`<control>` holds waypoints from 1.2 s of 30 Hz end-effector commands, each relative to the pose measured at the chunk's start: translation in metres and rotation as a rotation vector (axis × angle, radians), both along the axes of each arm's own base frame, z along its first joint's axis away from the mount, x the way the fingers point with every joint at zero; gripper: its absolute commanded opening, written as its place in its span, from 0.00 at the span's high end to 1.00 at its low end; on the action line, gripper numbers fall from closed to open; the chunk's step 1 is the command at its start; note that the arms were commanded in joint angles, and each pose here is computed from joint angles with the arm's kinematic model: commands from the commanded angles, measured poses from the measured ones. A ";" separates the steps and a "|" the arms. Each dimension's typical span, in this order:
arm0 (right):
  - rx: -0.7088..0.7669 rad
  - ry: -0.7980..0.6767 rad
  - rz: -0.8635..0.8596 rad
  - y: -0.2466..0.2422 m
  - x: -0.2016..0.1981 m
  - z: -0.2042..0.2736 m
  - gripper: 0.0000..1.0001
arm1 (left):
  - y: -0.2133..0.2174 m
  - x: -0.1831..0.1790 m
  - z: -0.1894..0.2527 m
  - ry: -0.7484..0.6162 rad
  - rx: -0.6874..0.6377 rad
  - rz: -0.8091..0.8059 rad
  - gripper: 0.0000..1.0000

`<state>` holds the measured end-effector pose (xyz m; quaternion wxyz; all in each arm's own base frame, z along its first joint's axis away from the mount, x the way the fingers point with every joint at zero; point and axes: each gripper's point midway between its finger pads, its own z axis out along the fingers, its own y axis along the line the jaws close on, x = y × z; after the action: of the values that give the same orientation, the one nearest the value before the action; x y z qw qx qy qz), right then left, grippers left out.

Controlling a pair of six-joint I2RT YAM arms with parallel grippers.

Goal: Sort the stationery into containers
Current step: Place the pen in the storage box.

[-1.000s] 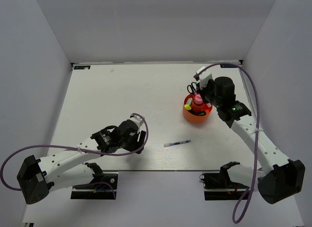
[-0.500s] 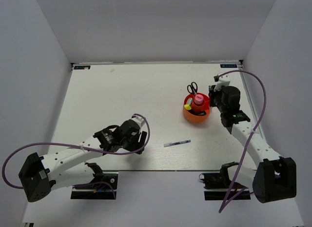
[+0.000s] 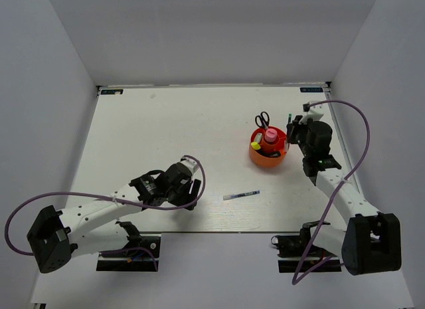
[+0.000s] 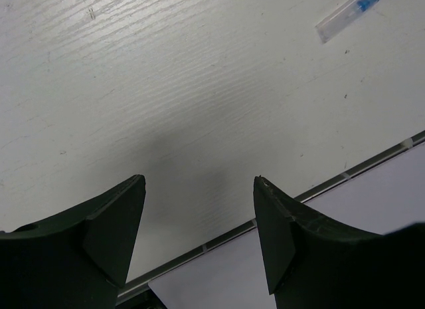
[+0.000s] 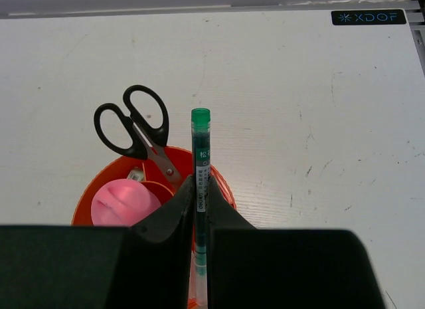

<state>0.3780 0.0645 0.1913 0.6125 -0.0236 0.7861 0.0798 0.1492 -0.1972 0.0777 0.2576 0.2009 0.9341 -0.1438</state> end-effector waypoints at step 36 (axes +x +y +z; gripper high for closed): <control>0.062 -0.065 -0.034 -0.011 0.003 0.009 1.00 | -0.154 0.055 0.018 -0.309 -0.099 -0.615 0.40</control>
<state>0.3794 0.0671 0.1652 0.6179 -0.0238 0.7780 0.1109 0.1875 -0.3103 0.0726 0.2910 0.4339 0.8282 -0.2028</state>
